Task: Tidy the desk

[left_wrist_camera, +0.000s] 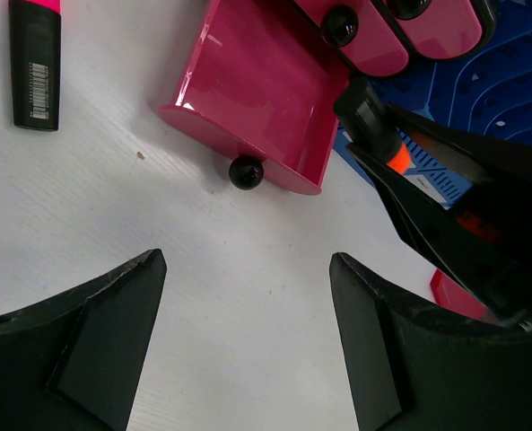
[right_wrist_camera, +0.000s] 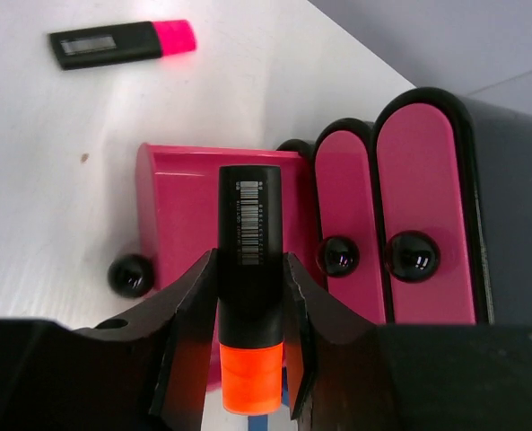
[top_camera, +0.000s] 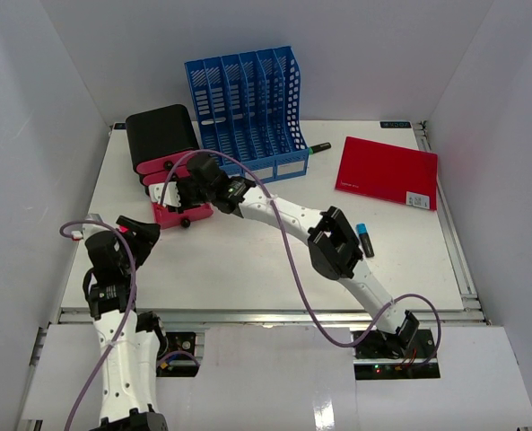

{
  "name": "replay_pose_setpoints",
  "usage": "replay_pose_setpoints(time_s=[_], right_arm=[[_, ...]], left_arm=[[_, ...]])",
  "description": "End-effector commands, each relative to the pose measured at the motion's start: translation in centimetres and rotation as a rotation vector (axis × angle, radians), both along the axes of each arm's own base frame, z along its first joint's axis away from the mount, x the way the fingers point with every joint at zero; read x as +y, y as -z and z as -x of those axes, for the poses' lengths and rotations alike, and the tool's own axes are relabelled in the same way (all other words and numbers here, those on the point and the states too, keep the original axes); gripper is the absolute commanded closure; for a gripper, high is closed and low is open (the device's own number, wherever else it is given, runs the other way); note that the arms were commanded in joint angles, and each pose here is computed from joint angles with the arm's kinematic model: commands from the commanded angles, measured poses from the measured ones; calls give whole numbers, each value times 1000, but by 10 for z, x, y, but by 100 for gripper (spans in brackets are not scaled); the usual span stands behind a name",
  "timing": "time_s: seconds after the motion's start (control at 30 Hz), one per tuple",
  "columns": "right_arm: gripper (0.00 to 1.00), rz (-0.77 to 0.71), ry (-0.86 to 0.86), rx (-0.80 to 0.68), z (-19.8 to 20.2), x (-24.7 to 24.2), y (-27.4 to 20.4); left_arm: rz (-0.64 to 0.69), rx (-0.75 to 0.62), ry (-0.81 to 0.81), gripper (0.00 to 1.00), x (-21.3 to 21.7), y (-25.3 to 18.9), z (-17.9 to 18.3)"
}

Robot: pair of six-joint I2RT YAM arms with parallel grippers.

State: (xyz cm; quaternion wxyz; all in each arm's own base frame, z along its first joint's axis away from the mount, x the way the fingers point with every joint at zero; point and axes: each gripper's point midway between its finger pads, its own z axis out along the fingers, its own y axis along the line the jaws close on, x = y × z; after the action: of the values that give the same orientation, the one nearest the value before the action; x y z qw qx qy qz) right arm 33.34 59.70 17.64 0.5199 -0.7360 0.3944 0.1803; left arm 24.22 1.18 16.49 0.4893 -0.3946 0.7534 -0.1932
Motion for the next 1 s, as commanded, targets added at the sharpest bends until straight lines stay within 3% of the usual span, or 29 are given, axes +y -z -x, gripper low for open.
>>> replay_pose_setpoints(time_s=[0.0, 0.13, 0.3, 0.37, 0.43, 0.53, 0.63, 0.73, 0.83, 0.97], right_arm=[[92, -178, 92, -93, -37, 21, -12], [89, -170, 95, -120, -45, 25, 7], [71, -155, 97, -127, -52, 23, 30], [61, -152, 100, -129, -55, 22, 31], [42, -149, 104, -131, -55, 19, 29], [30, -157, 93, -109, -46, 13, 16], [26, -184, 76, -59, -30, 1, -13], [24, -166, 29, 88, -5, -26, -41], [23, -157, -94, 248, 36, -62, -77], [22, -129, -174, 417, 70, -134, -83]], left_arm=[[-23, -2, -44, 16, 9, -13, -1], [-38, 17, -52, 16, 12, -12, -1], [-37, 73, -45, 16, 14, -6, -2], [-28, 89, -39, 16, 13, -3, -3], [-19, 112, -44, 16, 14, 1, -4], [-13, 184, -63, 16, 18, 14, -5], [-21, 263, -87, 16, 25, 26, -5], [-51, 322, -103, 17, 35, 31, -11], [-88, 385, -129, 18, 48, 37, -19], [-140, 496, -182, 18, 70, 44, -30]])
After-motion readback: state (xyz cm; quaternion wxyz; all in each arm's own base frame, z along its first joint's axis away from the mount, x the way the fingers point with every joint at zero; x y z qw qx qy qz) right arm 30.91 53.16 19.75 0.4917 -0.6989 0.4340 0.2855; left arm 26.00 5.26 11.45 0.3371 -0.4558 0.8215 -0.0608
